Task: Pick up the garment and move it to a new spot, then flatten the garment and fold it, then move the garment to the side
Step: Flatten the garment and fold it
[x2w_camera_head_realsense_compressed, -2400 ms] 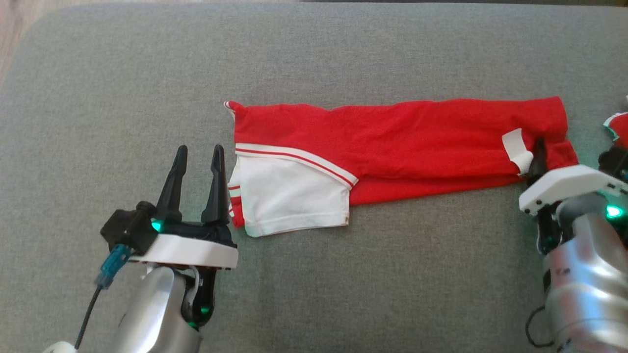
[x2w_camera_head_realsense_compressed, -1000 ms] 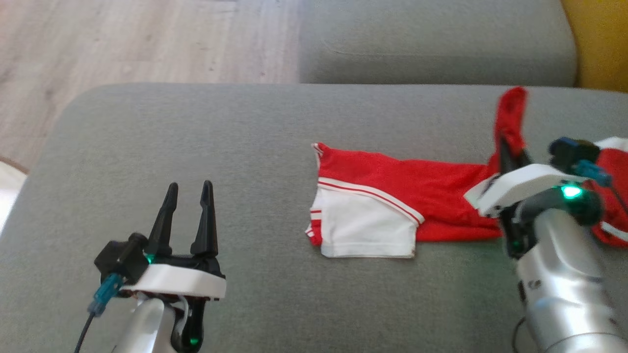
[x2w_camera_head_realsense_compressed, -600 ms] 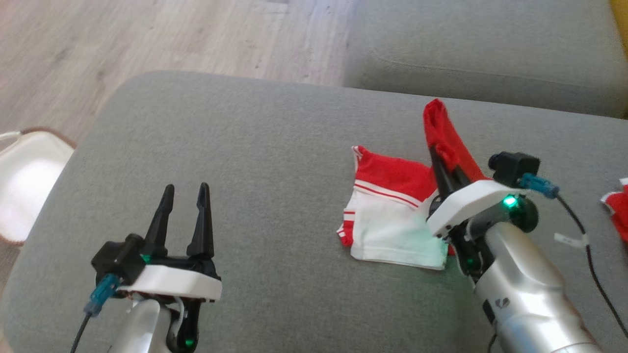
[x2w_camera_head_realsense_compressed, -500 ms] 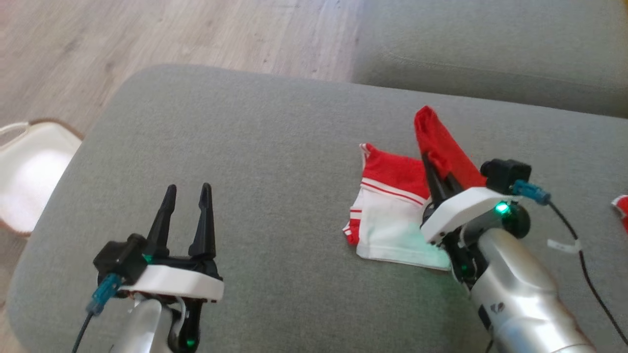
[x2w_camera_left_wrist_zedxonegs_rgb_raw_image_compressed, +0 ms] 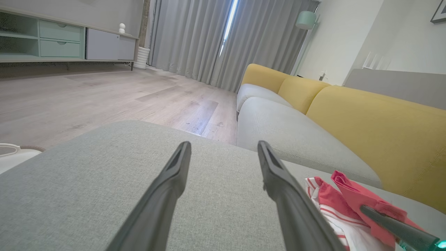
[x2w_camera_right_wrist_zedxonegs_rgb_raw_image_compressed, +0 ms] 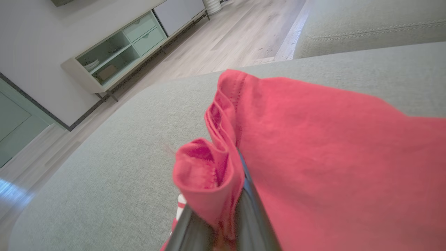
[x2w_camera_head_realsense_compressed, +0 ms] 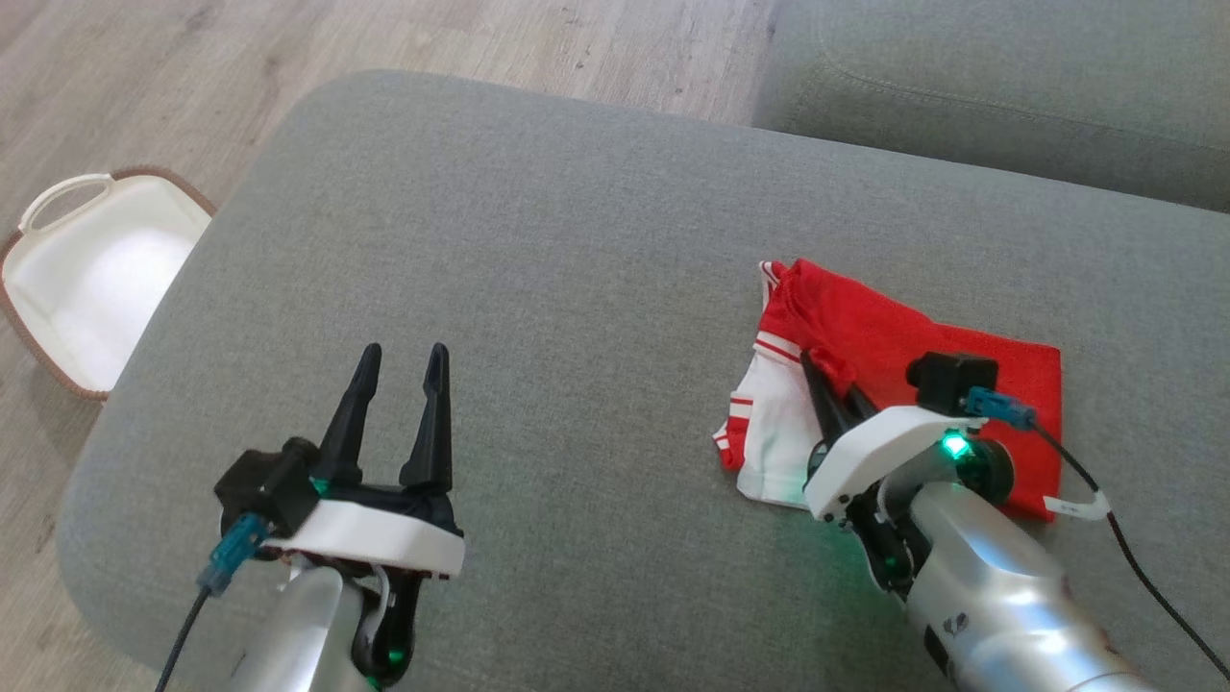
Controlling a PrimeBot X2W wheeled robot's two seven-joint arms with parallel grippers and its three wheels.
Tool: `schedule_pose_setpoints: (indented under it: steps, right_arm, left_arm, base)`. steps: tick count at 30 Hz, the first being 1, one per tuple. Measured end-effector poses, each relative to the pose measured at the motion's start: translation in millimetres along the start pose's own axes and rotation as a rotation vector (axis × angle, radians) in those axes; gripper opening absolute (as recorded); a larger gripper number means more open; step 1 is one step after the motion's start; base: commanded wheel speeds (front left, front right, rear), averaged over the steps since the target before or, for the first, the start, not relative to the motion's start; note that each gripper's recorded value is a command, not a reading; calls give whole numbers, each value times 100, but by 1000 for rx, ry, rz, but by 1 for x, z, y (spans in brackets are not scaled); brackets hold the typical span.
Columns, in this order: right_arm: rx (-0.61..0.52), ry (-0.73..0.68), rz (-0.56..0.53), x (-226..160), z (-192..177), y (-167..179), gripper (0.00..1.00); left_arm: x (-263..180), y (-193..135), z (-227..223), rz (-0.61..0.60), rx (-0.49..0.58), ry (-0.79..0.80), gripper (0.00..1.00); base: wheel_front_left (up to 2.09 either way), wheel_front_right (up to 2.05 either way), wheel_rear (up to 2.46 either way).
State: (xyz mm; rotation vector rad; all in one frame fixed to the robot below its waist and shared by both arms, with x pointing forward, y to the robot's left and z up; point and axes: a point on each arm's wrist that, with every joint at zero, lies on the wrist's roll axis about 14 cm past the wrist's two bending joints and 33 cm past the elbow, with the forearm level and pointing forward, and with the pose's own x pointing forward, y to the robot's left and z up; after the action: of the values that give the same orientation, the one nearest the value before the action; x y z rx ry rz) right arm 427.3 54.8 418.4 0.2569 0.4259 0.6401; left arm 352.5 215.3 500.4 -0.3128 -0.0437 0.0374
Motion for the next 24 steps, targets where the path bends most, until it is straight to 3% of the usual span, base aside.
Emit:
schedule_pose_setpoints:
  steps: [3, 4, 5, 16, 20, 24]
  right_arm:
    - [-7, 20, 20, 1, -6, 6, 2]
    - [-10, 28, 28, 1, -9, 8, 71]
    - [-19, 42, 35, 1, -13, 10, 100]
    - [-7, 61, 198, -8, -16, 62, 100]
    - [11, 9, 165, -13, -2, 53, 100]
    - [-34, -80, 58, -16, 33, 17, 100]
  left_arm:
    - [-1, 3, -3, 8, 1, 11, 100]
    - [-1, 3, -4, 10, -4, 13, 100]
    - [-1, 3, -5, 10, -7, 15, 100]
    - [9, -13, -7, -45, -12, 28, 100]
    - [15, -23, -7, -78, -10, 27, 100]
    - [23, -34, -2, -108, -14, 10, 100]
  base:
    - [0, 0, 0]
    - [0, 0, 0]
    - [0, 0, 0]
    - [0, 0, 0]
    - [0, 0, 0]
    - [0, 0, 0]
